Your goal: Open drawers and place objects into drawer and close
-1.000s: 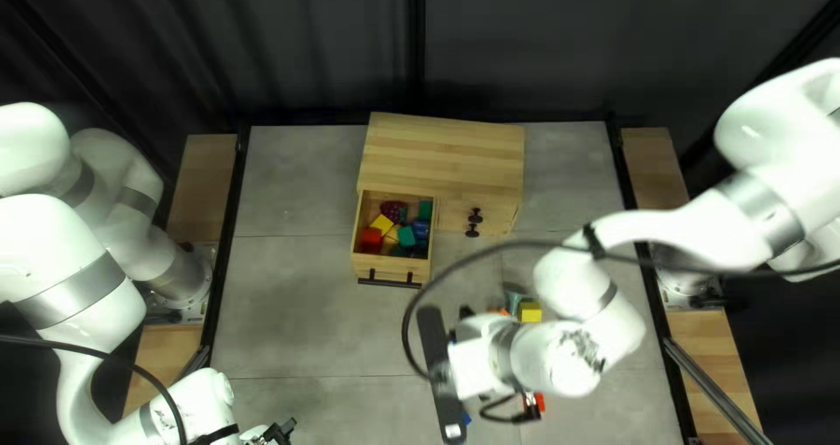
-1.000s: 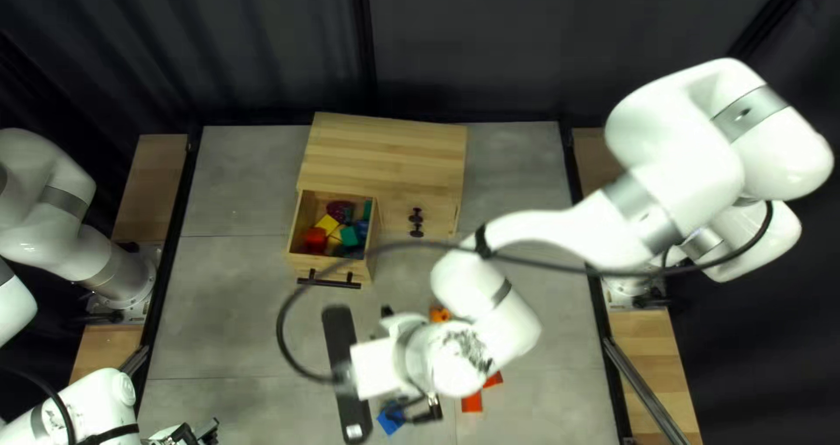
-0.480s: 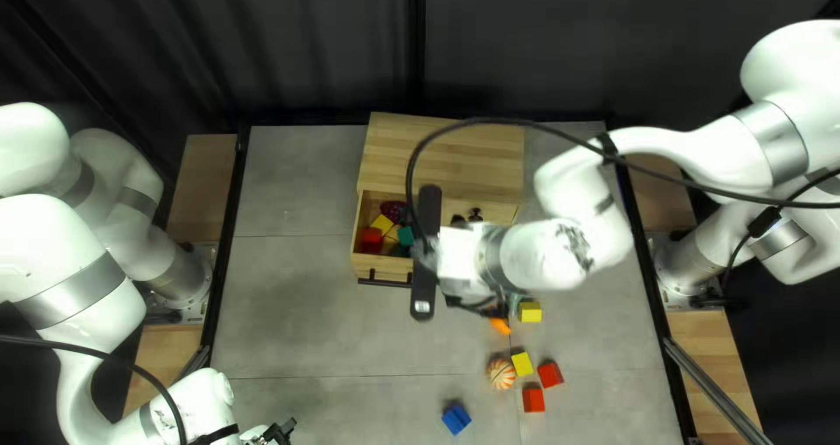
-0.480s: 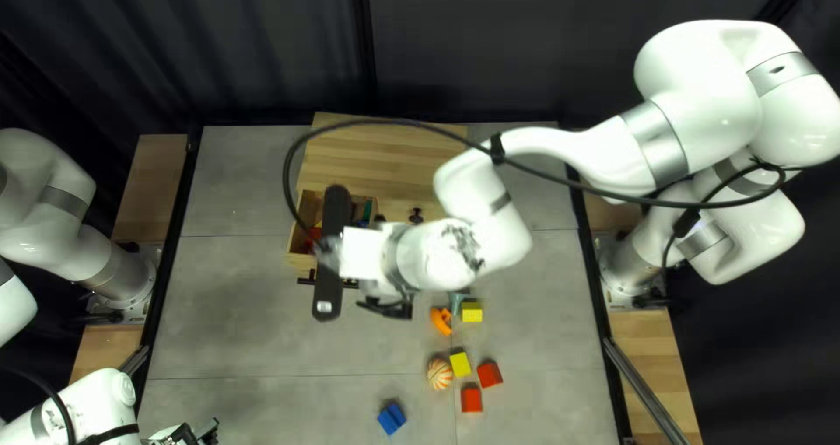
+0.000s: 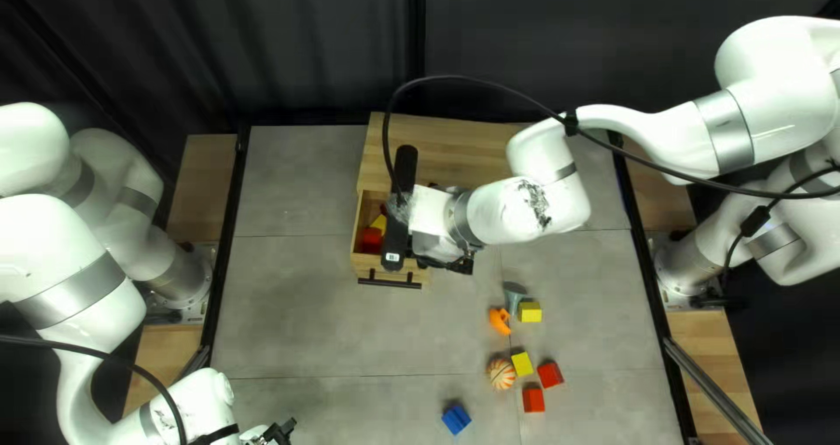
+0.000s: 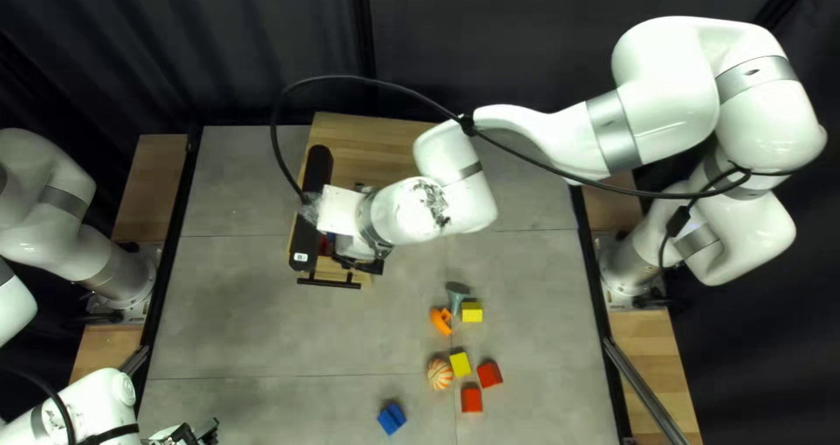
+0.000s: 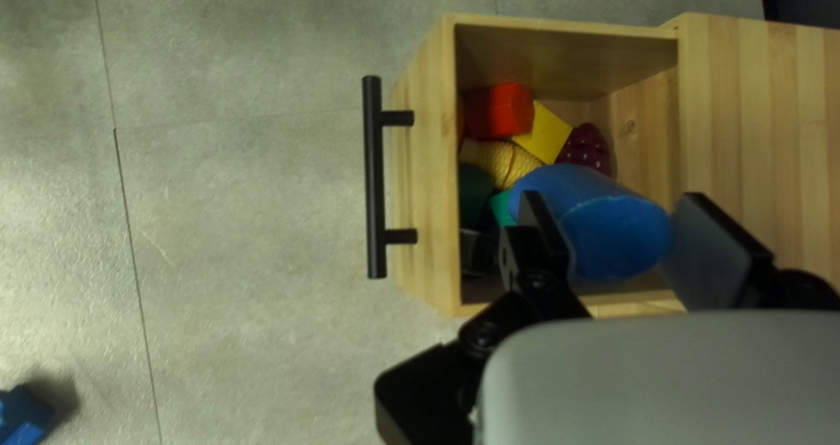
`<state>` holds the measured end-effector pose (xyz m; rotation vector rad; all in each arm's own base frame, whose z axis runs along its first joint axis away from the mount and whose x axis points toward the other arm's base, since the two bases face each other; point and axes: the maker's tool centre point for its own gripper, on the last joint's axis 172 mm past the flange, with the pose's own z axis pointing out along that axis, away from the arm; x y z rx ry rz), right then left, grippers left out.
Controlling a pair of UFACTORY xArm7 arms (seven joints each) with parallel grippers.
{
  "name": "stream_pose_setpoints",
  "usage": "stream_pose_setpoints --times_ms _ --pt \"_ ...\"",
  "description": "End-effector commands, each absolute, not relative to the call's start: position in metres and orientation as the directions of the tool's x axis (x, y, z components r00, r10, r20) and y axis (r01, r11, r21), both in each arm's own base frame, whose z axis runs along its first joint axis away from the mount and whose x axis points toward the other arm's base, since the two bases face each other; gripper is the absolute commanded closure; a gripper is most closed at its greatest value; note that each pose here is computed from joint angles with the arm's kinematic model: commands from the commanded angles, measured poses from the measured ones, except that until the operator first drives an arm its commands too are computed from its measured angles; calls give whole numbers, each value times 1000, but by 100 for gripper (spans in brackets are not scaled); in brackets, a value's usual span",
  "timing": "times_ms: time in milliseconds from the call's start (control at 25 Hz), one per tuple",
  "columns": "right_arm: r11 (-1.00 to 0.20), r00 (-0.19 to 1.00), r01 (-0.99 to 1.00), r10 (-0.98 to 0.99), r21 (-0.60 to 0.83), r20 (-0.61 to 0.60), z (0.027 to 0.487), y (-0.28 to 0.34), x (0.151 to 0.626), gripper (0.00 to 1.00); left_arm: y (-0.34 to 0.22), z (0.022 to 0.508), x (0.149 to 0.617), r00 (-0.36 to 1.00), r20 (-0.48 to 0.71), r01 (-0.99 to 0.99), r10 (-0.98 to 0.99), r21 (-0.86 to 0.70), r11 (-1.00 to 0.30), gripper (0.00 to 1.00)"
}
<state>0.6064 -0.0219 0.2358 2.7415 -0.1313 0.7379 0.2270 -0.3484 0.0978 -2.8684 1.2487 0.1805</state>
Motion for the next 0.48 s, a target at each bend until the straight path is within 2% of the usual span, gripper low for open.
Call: stream_pose_setpoints --times_ms 40,280,320,360,400,480 --pt "-952 861 -161 -6 262 508 231 -31 613 100 -348 98 227 676 -109 -730 -729 39 -682 0" --pt "-952 860 -158 -2 263 510 225 -47 626 97 -348 98 227 676 -109 -730 -729 39 -682 0" --pt "-952 860 -158 -1 264 510 225 -48 627 70 -348 98 227 676 -109 -730 -729 39 -682 0" --pt "-952 861 -158 -2 264 509 224 -49 629 23 -348 98 227 676 -109 -730 -729 39 -682 0" --pt "-952 861 -159 -3 263 508 224 -50 629 0 -348 98 227 676 -109 -730 -729 39 -682 0" --pt "-952 861 -164 -9 260 509 223 -52 629 0 -348 98 227 676 -109 -730 -729 39 -682 0"
